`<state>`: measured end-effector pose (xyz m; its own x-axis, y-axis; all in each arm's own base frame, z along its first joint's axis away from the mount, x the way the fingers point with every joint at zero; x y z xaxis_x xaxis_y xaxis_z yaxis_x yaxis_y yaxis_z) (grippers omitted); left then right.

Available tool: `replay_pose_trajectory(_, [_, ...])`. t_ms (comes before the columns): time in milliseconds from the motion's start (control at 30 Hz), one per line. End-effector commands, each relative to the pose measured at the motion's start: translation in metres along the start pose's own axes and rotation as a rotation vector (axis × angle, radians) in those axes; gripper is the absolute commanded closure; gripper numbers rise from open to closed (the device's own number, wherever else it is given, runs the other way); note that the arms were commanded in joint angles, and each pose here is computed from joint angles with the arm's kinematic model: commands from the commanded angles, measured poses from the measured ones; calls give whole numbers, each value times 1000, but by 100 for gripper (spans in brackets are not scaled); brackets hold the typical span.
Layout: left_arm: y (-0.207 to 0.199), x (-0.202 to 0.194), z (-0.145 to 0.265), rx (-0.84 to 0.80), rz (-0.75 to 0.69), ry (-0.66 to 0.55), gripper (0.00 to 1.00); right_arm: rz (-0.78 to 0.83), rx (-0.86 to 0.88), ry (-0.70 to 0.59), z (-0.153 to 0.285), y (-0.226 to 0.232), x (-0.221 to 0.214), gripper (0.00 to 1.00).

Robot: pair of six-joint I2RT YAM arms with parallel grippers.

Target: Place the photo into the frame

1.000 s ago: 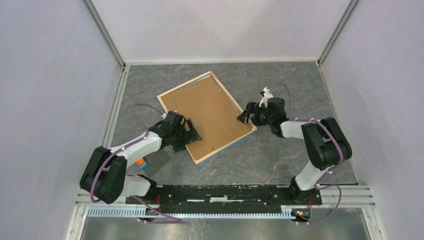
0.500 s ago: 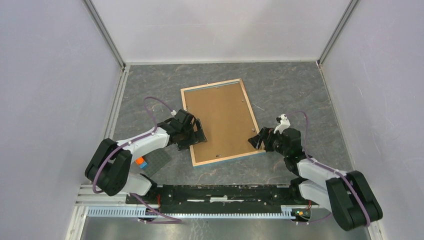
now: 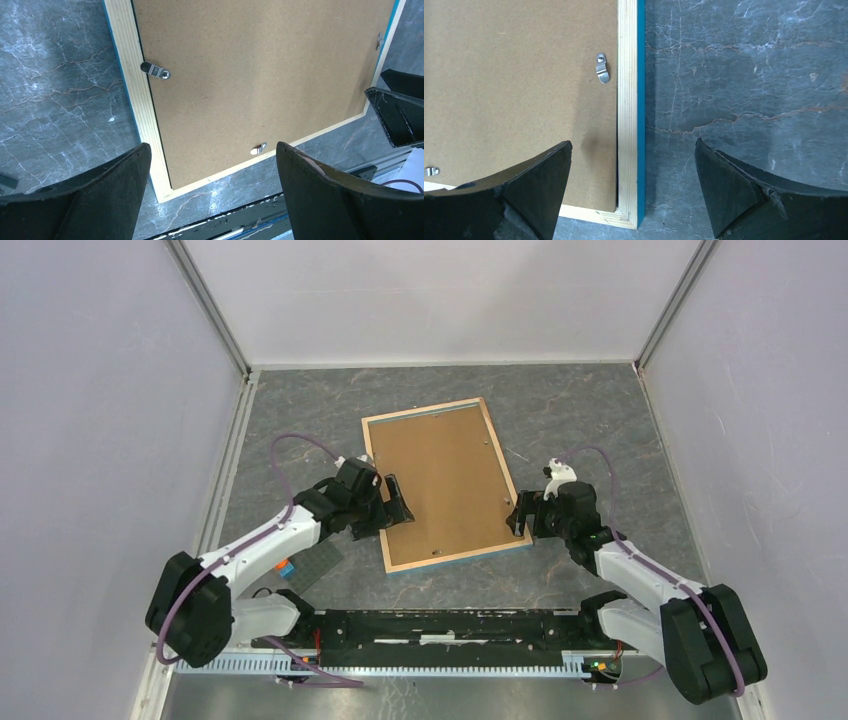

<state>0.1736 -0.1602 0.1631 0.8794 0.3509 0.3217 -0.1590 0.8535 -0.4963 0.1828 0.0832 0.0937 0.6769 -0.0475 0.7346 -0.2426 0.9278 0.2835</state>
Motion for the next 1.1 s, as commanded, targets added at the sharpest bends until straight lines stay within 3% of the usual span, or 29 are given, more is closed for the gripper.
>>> replay_pose_trajectory(0, [-10,10,-5,-51,-26,-22,1,80,-40,3,1,-1,16,2])
replay_pose_trajectory(167, [-17,17,-21,-92,-10,-56,1,58,-6,2,-4,1,11,3])
replay_pose_trajectory(700, [-15,37,-58,86,-34,-133,0,58,12,11,-8,1,6,4])
replay_pose_trajectory(1067, [-29,81,-37,104,-95,-243,0,71,7,17,-11,-1,5,4])
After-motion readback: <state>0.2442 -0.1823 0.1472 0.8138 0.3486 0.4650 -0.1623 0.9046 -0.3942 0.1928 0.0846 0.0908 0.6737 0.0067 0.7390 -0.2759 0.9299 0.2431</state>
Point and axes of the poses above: each gripper's point midway between its finger pads, its own z axis back along the fingers, its own y axis along the line the jaws close on, x = y × z, the point moved 10 cm from there along z, back along the fingers, and after that the axes turned 3 degrees about z, right-handed, at the moved point
